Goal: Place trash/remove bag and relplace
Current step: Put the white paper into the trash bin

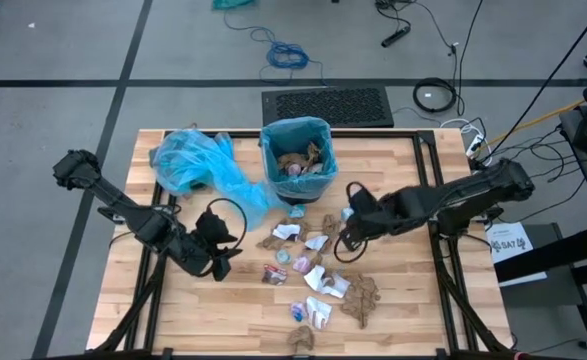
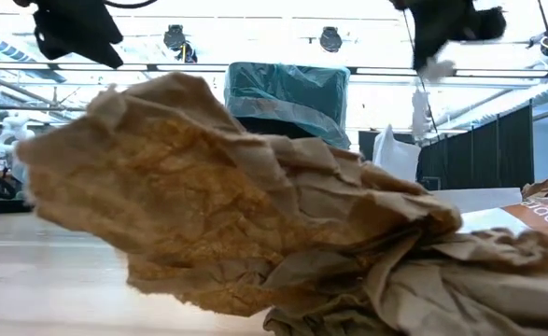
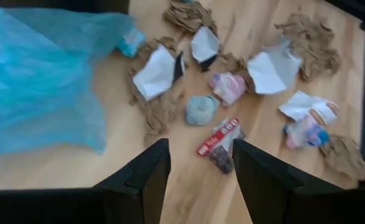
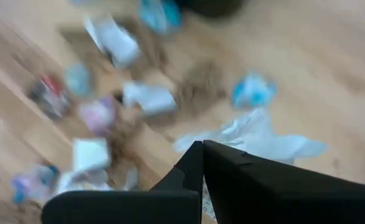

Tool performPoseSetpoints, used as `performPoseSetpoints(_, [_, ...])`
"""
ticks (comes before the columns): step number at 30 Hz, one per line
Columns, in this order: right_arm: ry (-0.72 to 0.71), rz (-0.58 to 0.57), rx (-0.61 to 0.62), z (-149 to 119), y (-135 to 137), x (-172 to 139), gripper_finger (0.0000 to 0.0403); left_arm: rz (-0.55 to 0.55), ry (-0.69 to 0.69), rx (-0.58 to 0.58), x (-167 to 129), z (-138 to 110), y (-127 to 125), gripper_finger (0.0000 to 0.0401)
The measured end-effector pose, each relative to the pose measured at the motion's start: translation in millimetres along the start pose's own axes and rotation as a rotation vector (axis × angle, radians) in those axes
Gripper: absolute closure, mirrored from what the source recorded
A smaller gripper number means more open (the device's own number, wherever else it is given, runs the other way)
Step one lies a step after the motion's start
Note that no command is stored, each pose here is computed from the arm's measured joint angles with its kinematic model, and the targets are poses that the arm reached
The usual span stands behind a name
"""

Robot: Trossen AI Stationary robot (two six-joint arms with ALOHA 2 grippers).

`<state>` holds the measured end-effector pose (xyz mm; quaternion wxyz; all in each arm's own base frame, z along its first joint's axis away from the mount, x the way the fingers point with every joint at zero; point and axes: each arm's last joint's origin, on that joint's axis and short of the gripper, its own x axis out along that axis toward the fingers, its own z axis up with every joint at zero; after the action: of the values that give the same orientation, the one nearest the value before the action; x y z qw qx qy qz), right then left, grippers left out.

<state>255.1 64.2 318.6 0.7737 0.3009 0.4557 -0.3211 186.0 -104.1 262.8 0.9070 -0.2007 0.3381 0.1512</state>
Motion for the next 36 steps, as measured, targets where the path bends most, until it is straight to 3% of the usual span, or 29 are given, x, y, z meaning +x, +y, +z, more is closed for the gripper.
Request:
performPoseSetpoints(10, [-0.431,0.187,-0.068,63.8,15.2,-69.9,0.0403,0.041,-0.022,-0.043,6.6,10.1,7.9,0.0224])
performPoseSetpoints(16, [-0.640,0.200,-0.142,110.4,10.3,-73.3,0.0403,0.016,-0.031,-0.062,6.7,11.9,5.9,0.0224])
performPoseSetpoints(25, [-0.569,0.153,-0.221,166.1,-9.7,-23.5,0.0395,-0.006,-0.043,-0.149,6.7,13.4,3.9,0.0224])
performPoseSetpoints(30, [-0.443,0.265,-0.200,183.4,-19.1,1.6,0.0345,-0.018,-0.052,-0.162,6.7,14.5,2.6,0.0224])
performPoseSetpoints(36, [-0.408,0.258,-0.188,188.9,-33.4,2.1,0.0275,-0.026,-0.058,-0.169,6.6,15.2,1.8,0.0224])
